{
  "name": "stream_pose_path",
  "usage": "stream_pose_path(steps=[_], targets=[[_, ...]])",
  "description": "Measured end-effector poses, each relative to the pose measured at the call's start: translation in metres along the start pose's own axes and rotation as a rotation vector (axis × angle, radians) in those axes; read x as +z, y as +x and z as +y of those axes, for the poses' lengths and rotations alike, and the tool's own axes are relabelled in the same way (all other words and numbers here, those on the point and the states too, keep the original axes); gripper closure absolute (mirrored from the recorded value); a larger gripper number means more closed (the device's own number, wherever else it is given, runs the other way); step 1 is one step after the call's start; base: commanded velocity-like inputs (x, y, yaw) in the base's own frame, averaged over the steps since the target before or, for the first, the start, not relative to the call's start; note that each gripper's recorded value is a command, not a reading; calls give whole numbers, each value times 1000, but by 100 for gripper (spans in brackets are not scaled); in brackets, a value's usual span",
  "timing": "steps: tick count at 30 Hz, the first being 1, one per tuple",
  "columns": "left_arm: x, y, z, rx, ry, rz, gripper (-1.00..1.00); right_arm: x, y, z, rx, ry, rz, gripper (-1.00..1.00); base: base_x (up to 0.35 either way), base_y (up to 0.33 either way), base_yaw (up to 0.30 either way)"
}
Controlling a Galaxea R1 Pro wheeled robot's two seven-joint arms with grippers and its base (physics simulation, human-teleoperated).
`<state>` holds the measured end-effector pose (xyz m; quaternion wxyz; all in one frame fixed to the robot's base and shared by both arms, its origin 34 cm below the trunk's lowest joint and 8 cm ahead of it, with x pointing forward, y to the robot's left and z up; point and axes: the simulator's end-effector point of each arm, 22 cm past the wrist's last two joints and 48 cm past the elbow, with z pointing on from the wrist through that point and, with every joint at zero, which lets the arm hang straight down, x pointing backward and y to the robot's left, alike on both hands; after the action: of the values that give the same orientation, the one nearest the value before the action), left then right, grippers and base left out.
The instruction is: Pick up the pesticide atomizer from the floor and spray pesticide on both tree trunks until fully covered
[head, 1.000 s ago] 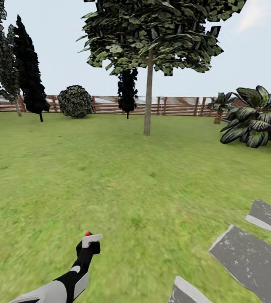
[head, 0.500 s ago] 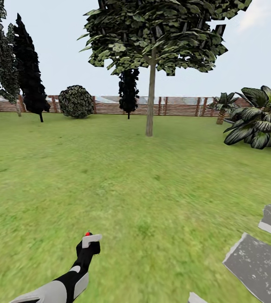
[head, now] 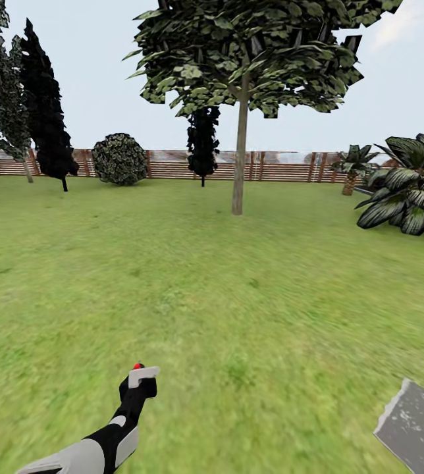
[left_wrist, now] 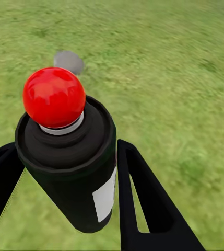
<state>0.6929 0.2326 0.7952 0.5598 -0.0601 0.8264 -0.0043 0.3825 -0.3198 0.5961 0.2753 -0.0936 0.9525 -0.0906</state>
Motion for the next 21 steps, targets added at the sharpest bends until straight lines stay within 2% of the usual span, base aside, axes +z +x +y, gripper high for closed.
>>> stream_pose_path(steps=[10,21], targets=[[0,0,0,0,0,0,100,0,0,-2,-1,3,0,-100,337,133,0],[0,0,0,2,1,0,100,0,1,-4,-2,6,1,-100,349,20,0]])
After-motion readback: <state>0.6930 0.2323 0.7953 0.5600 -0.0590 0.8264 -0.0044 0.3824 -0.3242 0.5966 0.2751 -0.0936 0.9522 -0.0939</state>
